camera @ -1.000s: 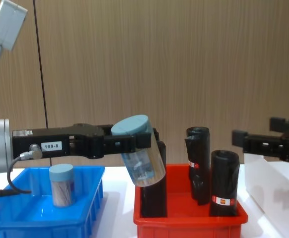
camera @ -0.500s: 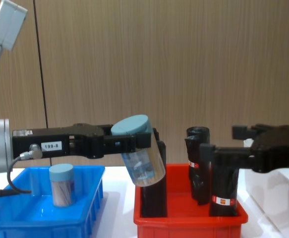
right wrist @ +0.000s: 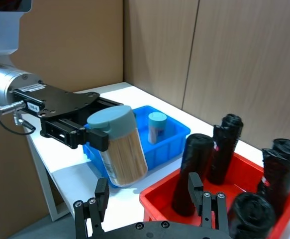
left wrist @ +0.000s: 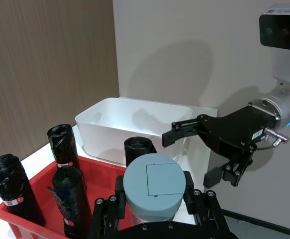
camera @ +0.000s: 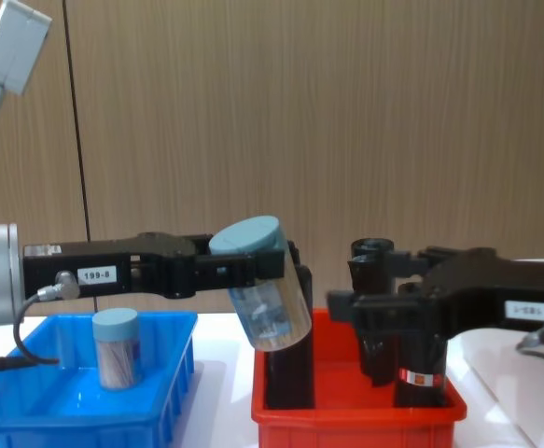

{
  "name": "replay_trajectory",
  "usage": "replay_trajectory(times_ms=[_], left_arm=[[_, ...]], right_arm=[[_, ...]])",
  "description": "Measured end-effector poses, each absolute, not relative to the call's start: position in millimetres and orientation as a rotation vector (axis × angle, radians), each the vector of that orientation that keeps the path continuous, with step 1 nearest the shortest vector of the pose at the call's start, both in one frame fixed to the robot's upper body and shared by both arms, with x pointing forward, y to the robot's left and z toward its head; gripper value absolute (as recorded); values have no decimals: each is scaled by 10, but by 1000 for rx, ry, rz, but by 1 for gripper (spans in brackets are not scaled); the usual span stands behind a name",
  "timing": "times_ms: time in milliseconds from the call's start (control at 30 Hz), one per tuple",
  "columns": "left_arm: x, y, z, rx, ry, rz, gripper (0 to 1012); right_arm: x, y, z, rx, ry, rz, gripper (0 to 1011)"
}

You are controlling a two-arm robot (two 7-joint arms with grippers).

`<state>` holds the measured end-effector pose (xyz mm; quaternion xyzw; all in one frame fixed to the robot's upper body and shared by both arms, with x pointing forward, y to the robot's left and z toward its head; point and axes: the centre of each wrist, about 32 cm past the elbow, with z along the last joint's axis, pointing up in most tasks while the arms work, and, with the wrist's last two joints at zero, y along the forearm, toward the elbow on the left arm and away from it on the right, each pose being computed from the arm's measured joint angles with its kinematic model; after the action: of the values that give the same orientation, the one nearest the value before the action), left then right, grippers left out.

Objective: Pick the cotton swabs from the blue box and place them into the white box.

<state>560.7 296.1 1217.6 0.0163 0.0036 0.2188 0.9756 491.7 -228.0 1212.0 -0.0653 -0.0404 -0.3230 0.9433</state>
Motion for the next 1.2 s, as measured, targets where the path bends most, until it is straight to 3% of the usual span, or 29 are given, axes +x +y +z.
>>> replay_trajectory(times_ms=[1200], left_arm=[[5607, 2961, 12175, 33, 7, 441, 665]], right_arm=[[5239, -1746, 11962, -171, -126, -549, 1002]])
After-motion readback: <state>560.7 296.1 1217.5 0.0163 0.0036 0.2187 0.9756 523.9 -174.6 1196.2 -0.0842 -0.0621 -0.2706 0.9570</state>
